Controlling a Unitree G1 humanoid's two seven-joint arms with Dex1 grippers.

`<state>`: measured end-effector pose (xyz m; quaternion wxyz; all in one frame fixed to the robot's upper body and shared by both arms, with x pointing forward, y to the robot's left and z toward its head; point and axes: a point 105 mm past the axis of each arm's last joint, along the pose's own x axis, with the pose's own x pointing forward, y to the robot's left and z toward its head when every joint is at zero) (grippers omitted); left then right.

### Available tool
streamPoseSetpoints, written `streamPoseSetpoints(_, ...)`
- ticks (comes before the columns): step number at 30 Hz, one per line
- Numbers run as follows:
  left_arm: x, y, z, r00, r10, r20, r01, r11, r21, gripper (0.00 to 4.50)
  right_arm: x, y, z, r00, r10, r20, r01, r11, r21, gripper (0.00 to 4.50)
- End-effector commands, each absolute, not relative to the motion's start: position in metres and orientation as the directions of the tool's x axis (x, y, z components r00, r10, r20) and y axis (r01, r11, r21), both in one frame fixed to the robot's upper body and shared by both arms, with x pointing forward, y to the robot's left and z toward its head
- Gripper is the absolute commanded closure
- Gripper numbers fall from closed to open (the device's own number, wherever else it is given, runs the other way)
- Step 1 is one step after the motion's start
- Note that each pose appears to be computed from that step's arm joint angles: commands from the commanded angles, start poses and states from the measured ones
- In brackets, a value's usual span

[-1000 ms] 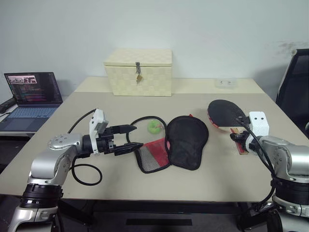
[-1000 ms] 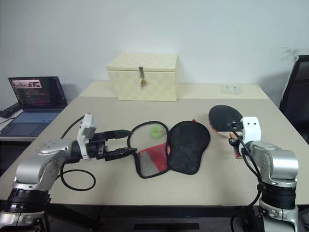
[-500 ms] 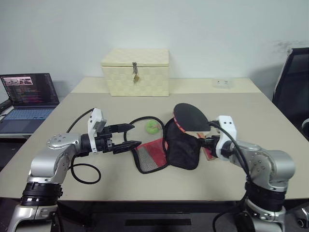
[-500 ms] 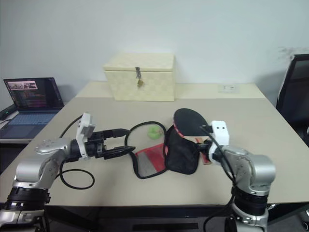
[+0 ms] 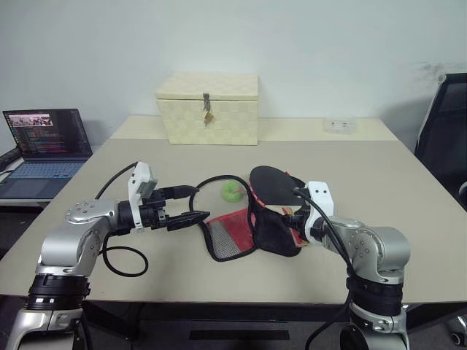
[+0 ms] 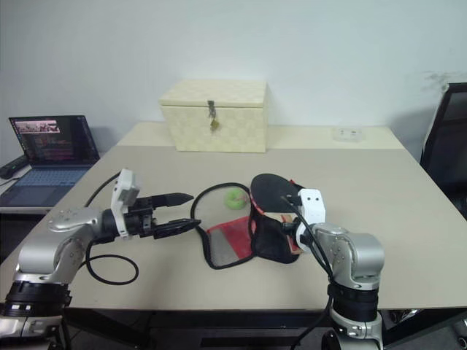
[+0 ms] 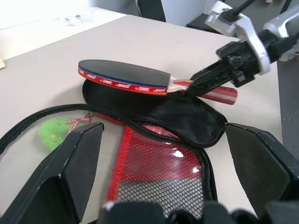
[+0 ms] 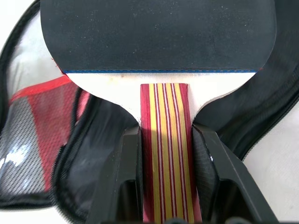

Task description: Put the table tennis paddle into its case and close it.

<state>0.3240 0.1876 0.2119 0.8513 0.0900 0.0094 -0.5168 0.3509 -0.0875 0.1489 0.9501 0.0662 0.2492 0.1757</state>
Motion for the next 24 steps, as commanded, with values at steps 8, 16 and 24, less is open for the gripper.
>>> streamPoseSetpoints(8, 0.32, 0.19, 0.23, 0.481, -0.873, -0.073, 0.864, 0.459, 0.209, 0.0, 0.362, -0.083, 0.151, 0.859, 0.312, -0.405, -0.258, 0.948, 0.184, 3.44)
streamPoseSetpoints(16, 0.319, 0.19, 0.228, 0.481, -0.874, -0.073, 0.864, 0.458, 0.206, 0.0, 0.365, -0.093, 0.147, 0.874, 0.258, -0.411, -0.222, 0.966, 0.133, 3.44)
streamPoseSetpoints(24, 0.32, 0.19, 0.227, 0.478, -0.875, -0.072, 0.866, 0.456, 0.205, 0.0, 0.363, -0.093, 0.143, 0.869, 0.261, -0.421, -0.23, 0.965, 0.124, 2.71)
